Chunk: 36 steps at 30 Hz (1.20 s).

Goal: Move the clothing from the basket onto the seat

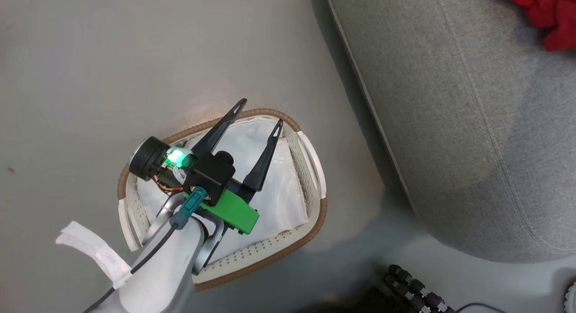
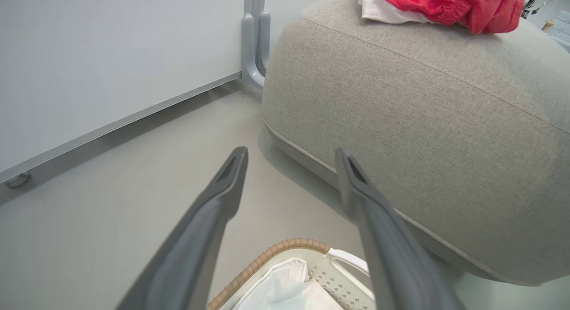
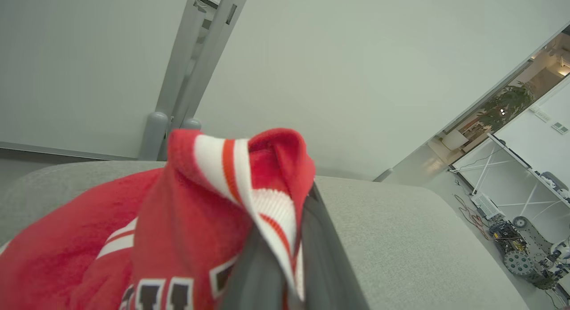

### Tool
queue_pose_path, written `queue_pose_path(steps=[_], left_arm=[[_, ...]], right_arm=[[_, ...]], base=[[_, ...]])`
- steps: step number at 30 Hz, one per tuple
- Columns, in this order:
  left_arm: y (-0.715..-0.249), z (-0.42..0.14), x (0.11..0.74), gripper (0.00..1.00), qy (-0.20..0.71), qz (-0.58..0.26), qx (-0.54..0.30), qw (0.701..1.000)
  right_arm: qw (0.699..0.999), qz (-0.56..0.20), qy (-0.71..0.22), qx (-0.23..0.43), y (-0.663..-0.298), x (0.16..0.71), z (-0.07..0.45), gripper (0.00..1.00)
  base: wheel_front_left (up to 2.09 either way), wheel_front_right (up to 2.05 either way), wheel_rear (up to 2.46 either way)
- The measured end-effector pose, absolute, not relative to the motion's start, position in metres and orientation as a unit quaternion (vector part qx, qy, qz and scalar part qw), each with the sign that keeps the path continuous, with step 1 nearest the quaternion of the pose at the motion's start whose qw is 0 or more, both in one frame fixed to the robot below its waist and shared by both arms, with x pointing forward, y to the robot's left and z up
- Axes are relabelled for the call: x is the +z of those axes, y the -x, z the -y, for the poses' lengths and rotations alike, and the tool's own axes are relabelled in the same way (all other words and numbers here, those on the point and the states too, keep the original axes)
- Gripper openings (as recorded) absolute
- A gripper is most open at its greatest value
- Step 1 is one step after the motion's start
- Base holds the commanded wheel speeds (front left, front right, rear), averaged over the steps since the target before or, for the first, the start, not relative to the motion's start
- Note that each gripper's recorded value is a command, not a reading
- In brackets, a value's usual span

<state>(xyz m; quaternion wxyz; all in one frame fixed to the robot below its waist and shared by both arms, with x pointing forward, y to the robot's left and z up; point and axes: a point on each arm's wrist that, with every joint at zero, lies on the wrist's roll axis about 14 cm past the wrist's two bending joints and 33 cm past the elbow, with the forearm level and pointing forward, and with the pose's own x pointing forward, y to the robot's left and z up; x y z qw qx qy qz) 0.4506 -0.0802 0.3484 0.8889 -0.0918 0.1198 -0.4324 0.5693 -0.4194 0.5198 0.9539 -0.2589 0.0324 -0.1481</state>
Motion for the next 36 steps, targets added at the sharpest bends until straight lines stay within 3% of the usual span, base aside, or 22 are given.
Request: queue_pose_path(steps=[5,6,8,9,24,36], left_arm=[[-0.449,0.080,0.341,1.00,0.093,-0.129,-0.434,0.887],[-0.449,0.081,0.341,1.00,0.093,-0.128,-0.435,0.887],[-0.449,0.082,0.343,1.00,0.093,-0.127,-0.436,0.886],[-0.449,0.083,0.344,1.00,0.092,-0.126,-0.437,0.886],[-0.448,0.082,0.398,1.00,0.105,-0.081,-0.407,0.904],[-0.442,0.053,0.461,1.00,0.124,-0.035,-0.335,0.933]], right_arm=[[0.957,-0.070,0.245,-0.142,-0.558,0.480,0.411,0.00],[0.956,-0.071,0.244,-0.143,-0.556,0.479,0.411,0.07],[0.956,-0.073,0.245,-0.142,-0.552,0.477,0.409,0.91],[0.956,-0.076,0.245,-0.140,-0.549,0.474,0.406,1.00],[0.959,-0.079,0.241,-0.131,-0.480,0.487,0.391,1.00],[0.966,0.017,0.236,-0.102,-0.469,0.561,0.357,1.00]], base=[[0.00,0.00,0.00],[0.00,0.00,0.00],[0.00,0.00,0.00],[0.00,0.00,0.00],[0.00,0.00,0.00],[0.00,0.00,0.00]])
